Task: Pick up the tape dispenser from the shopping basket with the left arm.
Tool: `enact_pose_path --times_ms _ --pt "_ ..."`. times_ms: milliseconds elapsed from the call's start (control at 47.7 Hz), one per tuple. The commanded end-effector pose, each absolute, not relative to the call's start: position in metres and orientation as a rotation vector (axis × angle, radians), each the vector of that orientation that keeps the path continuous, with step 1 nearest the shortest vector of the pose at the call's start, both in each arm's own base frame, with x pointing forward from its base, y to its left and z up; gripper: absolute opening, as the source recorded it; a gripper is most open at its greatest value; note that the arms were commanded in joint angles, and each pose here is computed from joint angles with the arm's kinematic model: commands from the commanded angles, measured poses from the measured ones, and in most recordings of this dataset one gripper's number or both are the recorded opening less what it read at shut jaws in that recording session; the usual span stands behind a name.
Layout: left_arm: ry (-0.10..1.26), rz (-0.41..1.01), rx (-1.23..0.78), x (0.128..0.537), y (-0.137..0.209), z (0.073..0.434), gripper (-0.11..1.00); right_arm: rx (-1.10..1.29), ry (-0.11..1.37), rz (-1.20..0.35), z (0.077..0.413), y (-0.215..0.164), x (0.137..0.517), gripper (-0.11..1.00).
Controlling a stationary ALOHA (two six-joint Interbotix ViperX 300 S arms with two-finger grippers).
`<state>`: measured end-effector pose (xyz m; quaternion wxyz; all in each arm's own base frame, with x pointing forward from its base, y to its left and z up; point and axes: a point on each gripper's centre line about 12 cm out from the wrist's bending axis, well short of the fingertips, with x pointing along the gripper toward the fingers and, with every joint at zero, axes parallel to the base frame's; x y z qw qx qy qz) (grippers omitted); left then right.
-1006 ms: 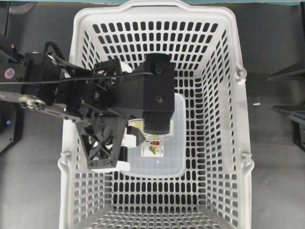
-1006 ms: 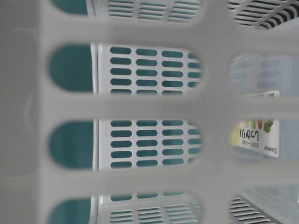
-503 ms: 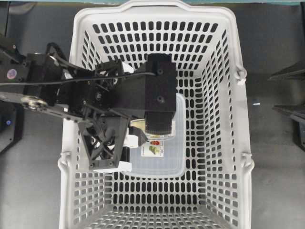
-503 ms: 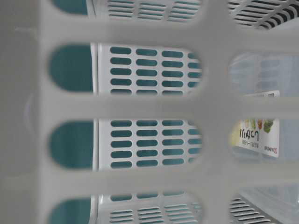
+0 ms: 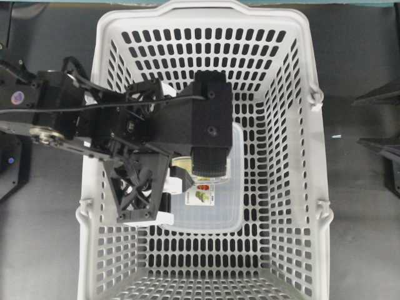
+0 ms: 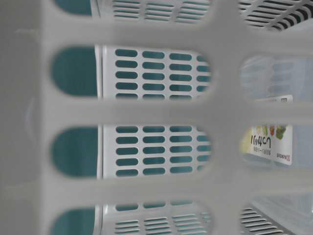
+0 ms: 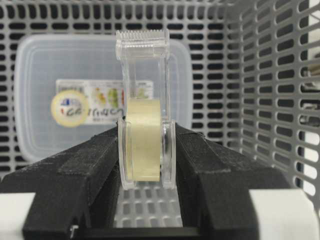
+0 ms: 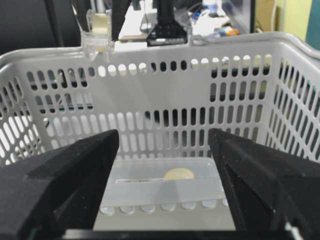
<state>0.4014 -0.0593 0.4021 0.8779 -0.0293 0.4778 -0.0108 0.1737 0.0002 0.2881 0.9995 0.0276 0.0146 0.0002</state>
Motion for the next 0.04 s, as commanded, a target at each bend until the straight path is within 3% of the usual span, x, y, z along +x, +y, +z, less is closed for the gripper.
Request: enact_pose_path --times_ms 0,21 --pt "0.967 -0.027 -0.061 0.3993 -0.0599 0.4108 0.28 0.058 0.026 0.002 0.2904 0.0005 0.1749 0.71" --pt "0.969 -0.025 -0.059 0.3993 -0.0597 0.4102 0.28 0.058 0.029 0.0 0.2896 0.0002 0.1749 0.71"
